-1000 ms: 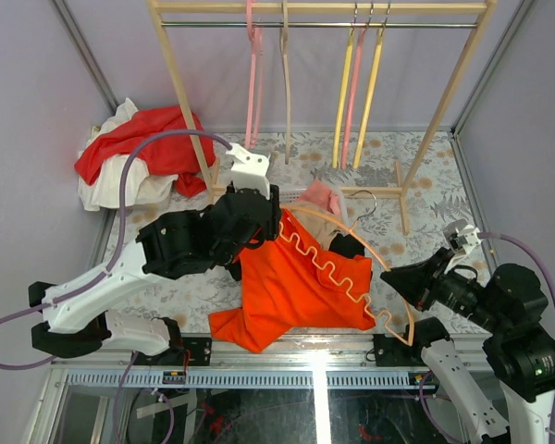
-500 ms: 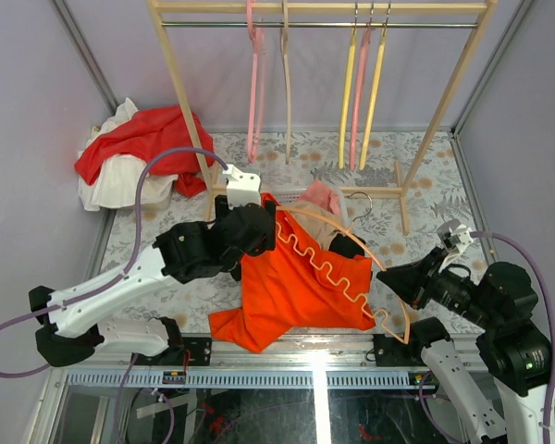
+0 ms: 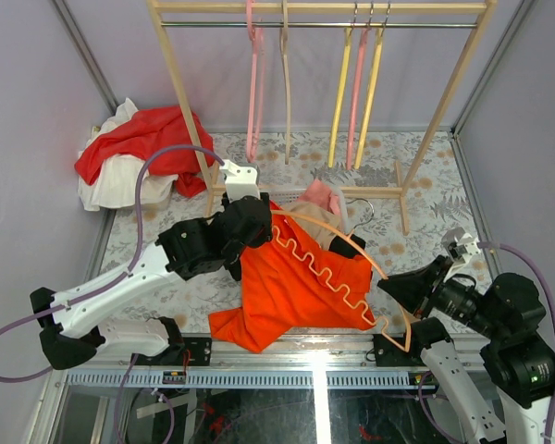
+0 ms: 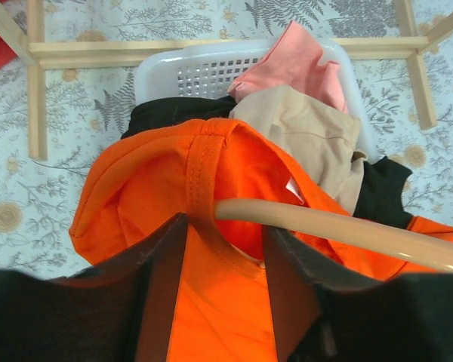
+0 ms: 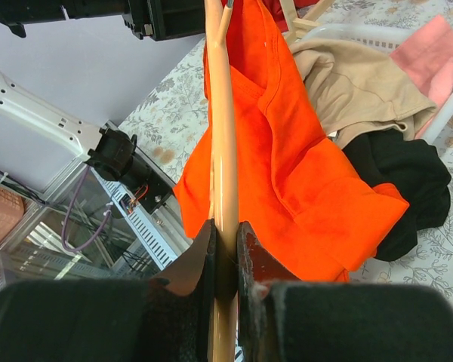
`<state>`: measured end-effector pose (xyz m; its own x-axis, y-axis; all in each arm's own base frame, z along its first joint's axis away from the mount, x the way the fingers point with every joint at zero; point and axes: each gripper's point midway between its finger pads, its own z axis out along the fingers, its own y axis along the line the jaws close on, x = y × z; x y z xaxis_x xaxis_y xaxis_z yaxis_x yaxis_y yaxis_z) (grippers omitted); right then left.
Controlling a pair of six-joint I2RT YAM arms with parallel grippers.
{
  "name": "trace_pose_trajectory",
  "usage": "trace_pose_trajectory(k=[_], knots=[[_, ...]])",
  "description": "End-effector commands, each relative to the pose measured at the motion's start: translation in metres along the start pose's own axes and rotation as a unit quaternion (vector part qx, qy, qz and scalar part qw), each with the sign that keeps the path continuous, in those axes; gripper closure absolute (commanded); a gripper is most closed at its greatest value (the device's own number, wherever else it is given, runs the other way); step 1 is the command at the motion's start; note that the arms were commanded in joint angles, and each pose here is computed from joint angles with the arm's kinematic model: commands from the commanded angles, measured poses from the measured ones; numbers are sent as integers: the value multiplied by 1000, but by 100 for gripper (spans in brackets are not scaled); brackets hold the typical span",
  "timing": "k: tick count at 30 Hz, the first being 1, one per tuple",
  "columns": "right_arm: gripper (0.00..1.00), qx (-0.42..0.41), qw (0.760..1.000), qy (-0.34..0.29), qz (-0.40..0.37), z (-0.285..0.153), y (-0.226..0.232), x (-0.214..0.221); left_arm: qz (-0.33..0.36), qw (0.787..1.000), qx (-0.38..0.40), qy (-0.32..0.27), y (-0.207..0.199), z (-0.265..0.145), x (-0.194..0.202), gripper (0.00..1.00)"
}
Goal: Place the t-shirt on the hanger
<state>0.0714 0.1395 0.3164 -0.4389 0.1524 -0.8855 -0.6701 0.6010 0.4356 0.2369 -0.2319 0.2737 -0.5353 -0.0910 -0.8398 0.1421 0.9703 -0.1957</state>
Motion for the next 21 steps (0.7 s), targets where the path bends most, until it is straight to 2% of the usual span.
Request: trace_pose_trajectory(k=[1, 7, 8, 21], knots=[[100, -24, 999, -18, -20, -8, 17, -15, -30, 999, 17, -21, -7, -3, -13, 65], [100, -15, 999, -26, -25, -3, 12, -22, -21, 1000, 12, -9, -5, -4, -10, 97], [100, -14, 999, -27, -26, -2, 11, -24, -20, 1000, 13, -7, -5, -5, -10, 100], [100, 0, 999, -20, -43, 13, 3, -48, 31, 997, 65, 17, -29, -38, -28, 100]])
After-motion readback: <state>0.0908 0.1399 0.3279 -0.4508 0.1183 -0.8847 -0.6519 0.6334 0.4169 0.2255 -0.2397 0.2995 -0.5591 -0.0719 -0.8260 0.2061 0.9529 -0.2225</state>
